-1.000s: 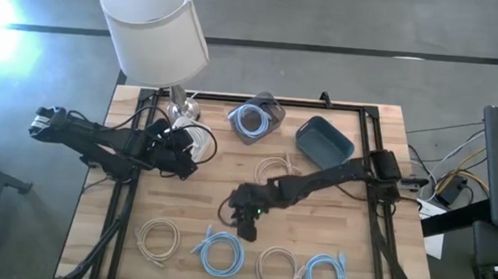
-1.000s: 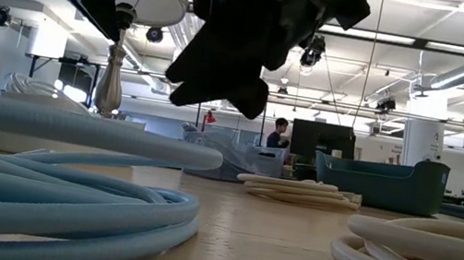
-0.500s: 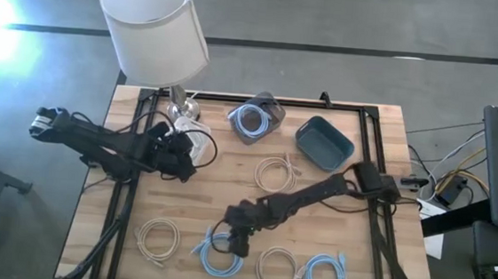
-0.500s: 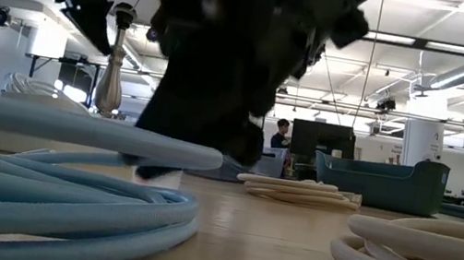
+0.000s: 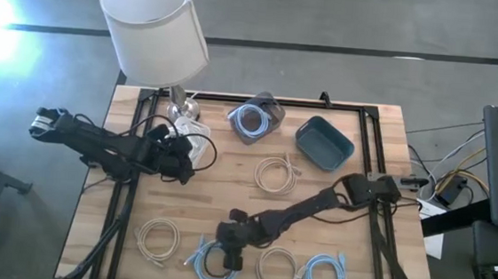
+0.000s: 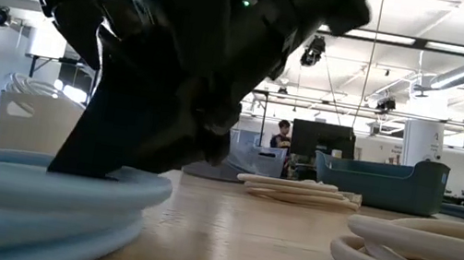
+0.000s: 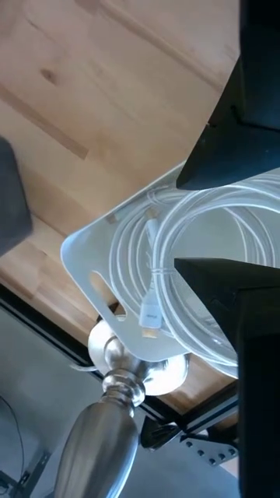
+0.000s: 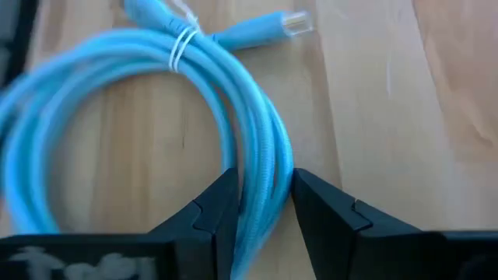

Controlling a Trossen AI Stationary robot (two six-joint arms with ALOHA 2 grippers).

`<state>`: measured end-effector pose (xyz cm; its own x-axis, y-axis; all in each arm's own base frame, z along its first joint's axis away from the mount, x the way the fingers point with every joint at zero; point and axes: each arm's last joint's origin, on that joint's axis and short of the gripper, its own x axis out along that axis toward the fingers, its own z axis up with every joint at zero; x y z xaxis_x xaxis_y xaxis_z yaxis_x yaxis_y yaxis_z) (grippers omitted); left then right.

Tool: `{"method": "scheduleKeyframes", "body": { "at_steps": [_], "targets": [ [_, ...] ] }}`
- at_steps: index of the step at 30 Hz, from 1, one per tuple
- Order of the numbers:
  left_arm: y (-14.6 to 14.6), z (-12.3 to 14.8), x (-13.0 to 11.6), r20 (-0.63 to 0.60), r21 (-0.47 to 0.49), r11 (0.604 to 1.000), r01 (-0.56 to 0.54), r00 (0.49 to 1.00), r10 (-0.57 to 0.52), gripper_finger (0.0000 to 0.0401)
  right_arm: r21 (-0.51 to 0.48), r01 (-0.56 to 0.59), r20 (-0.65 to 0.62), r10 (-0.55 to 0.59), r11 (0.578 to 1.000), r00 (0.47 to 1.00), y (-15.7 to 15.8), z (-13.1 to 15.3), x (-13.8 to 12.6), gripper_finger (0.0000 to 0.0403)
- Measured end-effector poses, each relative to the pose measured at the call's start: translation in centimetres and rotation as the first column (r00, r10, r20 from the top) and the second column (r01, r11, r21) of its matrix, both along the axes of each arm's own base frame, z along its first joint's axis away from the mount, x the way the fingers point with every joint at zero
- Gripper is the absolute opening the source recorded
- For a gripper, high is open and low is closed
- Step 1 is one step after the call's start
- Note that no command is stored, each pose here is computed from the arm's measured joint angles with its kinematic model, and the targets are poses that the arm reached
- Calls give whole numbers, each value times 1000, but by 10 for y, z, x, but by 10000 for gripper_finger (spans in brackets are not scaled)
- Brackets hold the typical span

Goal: Sort HDMI cables
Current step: Put the left light blue HDMI cable into the black bin

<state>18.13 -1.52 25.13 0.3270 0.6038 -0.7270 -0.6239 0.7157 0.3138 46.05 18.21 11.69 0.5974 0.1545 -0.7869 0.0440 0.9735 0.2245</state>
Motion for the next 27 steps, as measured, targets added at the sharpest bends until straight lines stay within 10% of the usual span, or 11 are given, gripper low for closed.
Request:
{"method": "scheduleKeyframes", "body": {
  "at_steps": [4, 20, 27],
  "targets": [
    [0, 0, 0, 3, -1, 1000, 1, 1000, -1, 156, -153, -22, -22, 18, 988, 1000, 8, 3, -2, 121],
    [0, 1, 1, 18, -5, 1000, 4, 1000, -4, 156, -238, -37, -166, -3, 971, 986, -15, 25, -6, 25],
    [-1, 1, 3, 50, -35, 999, -3, 999, 5, 156, -524, -14, -155, -79, 851, 985, -40, 79, -10, 25]
  ]
}}
